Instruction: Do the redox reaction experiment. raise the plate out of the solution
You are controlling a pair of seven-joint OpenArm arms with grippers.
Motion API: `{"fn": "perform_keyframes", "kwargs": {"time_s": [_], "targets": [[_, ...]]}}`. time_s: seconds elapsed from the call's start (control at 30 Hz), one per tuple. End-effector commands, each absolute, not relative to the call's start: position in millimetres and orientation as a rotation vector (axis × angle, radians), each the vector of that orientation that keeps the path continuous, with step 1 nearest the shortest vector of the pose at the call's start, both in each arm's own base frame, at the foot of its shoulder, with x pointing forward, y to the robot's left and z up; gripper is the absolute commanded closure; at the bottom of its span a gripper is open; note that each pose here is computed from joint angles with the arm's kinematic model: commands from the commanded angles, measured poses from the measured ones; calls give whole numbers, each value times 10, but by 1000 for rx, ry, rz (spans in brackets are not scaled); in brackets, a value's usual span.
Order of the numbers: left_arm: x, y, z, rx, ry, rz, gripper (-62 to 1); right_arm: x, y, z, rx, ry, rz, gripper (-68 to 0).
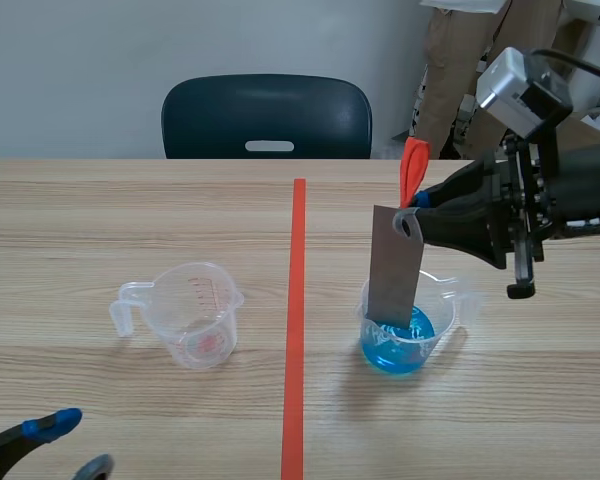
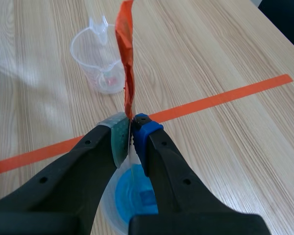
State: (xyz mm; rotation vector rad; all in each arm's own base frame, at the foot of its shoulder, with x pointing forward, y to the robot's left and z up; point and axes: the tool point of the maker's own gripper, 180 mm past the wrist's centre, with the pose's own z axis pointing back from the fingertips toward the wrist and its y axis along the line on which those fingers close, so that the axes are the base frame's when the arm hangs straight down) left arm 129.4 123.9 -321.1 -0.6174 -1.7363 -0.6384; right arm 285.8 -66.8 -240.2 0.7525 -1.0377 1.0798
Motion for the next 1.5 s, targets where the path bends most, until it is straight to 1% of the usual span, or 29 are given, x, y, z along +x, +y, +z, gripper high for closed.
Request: {"fn": "perform_keyframes", "kwargs": {"time_s": [0.0, 0.07, 0.2, 0.27, 0.33, 0.4, 0.53, 0.63, 0.77, 0.9, 1.07, 1.13, 1.33, 1.47], "targets": [[1267, 1355, -3028, -630, -1788, -663, -223, 2920, -703, -2193, 758, -1088, 1086, -4], [1281, 1478, -2918, -621, -1796, -692, -187, 2909, -737, -2147, 758, -1096, 1085, -4], [1326, 1638, -2639, -634, -1827, -763, -86, 2878, -792, -2064, 751, -1109, 1100, -4], [1385, 1685, -2480, -654, -1851, -787, -65, 2858, -805, -2027, 750, -1115, 1108, -4], [1466, 1702, -2346, -700, -1845, -796, -59, 2839, -817, -1986, 752, -1122, 1115, -4], [1592, 1670, -2287, -720, -1798, -830, -58, 2823, -832, -1936, 755, -1135, 1118, -4], [1801, 1532, -2182, -764, -1706, -926, -54, 2781, -853, -1816, 769, -1165, 1128, -4], [1928, 1392, -2117, -794, -1631, -1009, -36, 2736, -857, -1733, 778, -1181, 1141, -4], [2111, 1202, -2135, -773, -1510, -1117, -36, 2673, -851, -1649, 787, -1192, 1161, -4], [2276, 1025, -2188, -767, -1430, -1154, -25, 2653, -867, -1545, 787, -1213, 1176, -4], [2457, 774, -2212, -796, -1378, -1145, -25, 2712, -926, -1374, 786, -1248, 1142, -4], [2522, 651, -2224, -801, -1364, -1165, -25, 2731, -941, -1321, 782, -1260, 1139, -4], [2737, 296, -2332, -764, -1318, -1235, -25, 2743, -938, -1259, 789, -1275, 1129, -4], [2866, 94, -2352, -768, -1316, -1246, -25, 2689, -877, -1258, 799, -1264, 1150, -4]]}}
